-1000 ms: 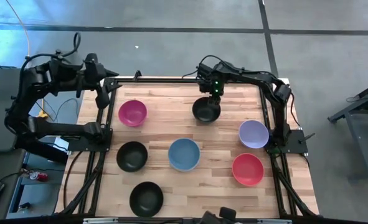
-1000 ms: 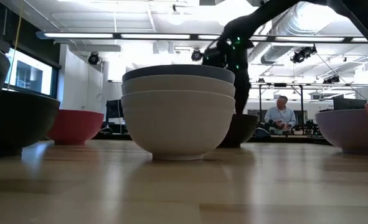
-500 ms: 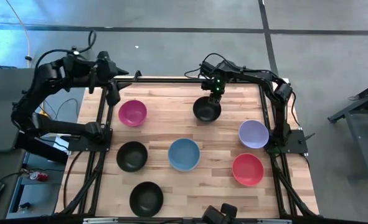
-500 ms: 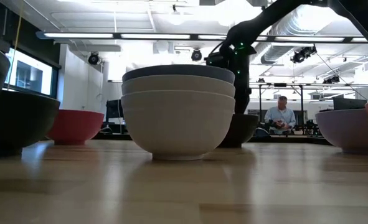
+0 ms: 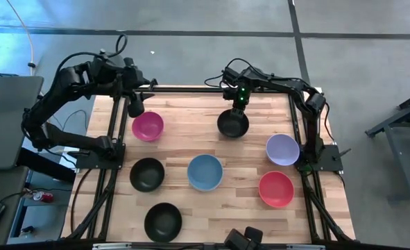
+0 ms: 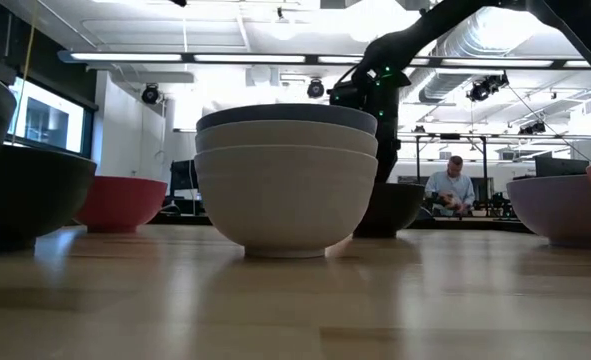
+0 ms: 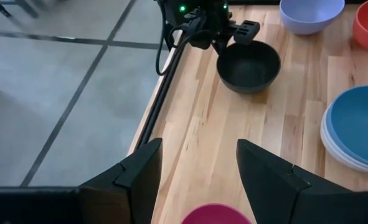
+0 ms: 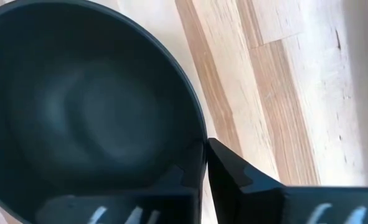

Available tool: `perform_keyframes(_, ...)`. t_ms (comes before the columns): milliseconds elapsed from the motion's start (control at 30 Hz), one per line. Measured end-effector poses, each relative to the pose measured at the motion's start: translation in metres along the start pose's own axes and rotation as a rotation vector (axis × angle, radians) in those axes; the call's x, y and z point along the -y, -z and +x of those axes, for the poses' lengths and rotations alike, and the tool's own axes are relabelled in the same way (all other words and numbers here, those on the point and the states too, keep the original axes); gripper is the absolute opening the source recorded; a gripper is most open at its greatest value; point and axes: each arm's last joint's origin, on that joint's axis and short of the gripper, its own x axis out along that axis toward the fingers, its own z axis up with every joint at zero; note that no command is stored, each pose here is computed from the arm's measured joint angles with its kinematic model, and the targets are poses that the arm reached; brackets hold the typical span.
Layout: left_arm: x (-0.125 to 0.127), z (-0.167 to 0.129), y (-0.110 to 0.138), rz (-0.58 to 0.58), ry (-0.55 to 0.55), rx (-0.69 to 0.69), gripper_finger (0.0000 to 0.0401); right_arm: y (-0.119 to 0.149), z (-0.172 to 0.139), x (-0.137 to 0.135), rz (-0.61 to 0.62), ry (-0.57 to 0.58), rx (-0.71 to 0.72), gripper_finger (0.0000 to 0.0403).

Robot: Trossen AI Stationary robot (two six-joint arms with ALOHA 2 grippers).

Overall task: Nest bowls inside each other
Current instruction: Stack the top black bowl on top of the blue bowl

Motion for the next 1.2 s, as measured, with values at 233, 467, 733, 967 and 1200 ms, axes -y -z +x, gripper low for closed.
perform_keyframes(233,0.000,0.000,0.000,-0.001,0.000,0.001,0.0195,0.001,0.000,0.000,0.001,-0.006,-0.008,0.0001)
perform_keyframes(467,0.000,0.000,0.000,-0.001,0.001,0.000,0.0195,0.003,0.000,-0.002,0.006,-0.029,-0.031,0.0000)
perform_keyframes(733,0.000,0.000,0.000,-0.001,0.001,0.000,0.0195,0.009,-0.007,-0.006,0.010,-0.067,-0.050,0.0000)
perform_keyframes(967,0.000,0.000,0.000,-0.001,0.013,0.003,0.0195,0.015,-0.034,-0.012,0.019,-0.069,0.024,0.0000)
perform_keyframes(1200,0.001,0.000,0.000,-0.001,0.033,0.009,0.0195,0.024,-0.059,-0.019,0.038,-0.070,0.087,0.0000)
